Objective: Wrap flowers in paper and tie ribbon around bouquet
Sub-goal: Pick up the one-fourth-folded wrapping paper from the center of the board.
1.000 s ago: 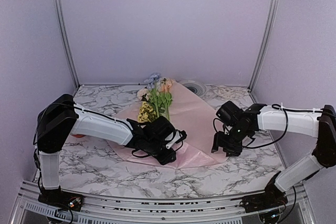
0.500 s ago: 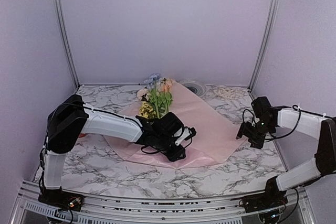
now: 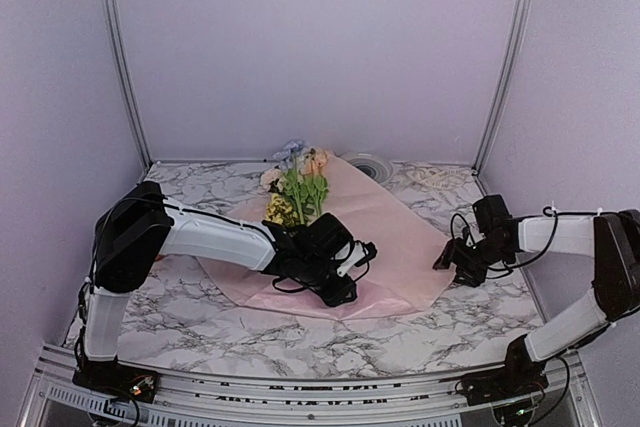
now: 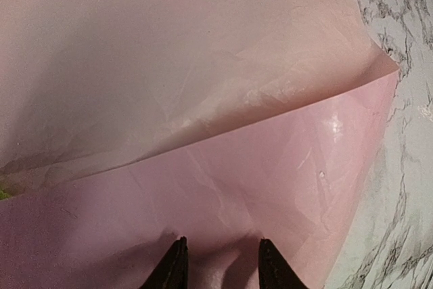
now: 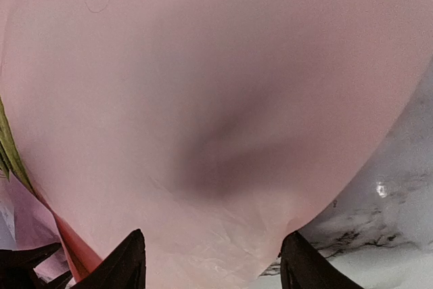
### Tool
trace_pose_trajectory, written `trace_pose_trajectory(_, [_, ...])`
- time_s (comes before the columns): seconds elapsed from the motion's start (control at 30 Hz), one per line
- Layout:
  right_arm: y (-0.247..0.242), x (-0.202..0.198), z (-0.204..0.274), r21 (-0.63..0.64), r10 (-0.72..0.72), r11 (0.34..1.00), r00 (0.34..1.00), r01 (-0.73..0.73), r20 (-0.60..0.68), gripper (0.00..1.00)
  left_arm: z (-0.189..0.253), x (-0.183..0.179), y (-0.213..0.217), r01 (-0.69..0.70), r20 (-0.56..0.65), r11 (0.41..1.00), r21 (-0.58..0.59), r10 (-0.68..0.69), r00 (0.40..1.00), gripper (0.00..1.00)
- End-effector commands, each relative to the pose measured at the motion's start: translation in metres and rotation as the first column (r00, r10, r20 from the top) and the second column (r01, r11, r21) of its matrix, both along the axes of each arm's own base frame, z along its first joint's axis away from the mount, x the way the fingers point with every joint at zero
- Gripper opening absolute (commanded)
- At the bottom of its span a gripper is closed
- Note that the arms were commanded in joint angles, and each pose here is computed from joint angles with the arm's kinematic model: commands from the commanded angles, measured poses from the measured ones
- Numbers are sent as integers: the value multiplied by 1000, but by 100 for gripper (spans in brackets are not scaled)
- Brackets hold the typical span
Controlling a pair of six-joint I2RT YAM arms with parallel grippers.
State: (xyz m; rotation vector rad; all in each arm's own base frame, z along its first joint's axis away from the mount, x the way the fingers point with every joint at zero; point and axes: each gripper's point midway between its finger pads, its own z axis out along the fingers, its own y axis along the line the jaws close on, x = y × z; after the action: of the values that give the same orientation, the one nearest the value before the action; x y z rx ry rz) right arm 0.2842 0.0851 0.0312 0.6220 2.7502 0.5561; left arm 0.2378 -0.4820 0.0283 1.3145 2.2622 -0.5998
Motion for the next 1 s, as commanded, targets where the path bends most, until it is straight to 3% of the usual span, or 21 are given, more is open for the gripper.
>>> trace_pose_trajectory(0.0, [13, -14, -18, 105, -7, 994, 999, 12, -47, 64, -24, -9, 10, 18, -35, 997, 74, -16, 999, 36])
trace_pose_trajectory(0.5, [48, -4, 20, 371, -11, 928, 990, -44, 144, 56, -25, -9, 10, 23, -34, 997, 77, -21, 999, 36])
trace_pose_trajectory(0.73, [60, 7, 41, 415, 18, 903, 973, -115, 230, 55, -28, -9, 12, 21, -37, 996, 85, -17, 999, 36])
trace_pose_trajectory(0.83, [68, 10, 47, 415, 49, 897, 968, -151, 248, 49, -29, -8, 13, 18, -34, 996, 87, -15, 999, 36])
trace_pose_trajectory(0.97, [73, 15, 55, 358, 91, 915, 959, -187, 268, 31, -31, -6, 14, 8, -27, 995, 95, -6, 1000, 36])
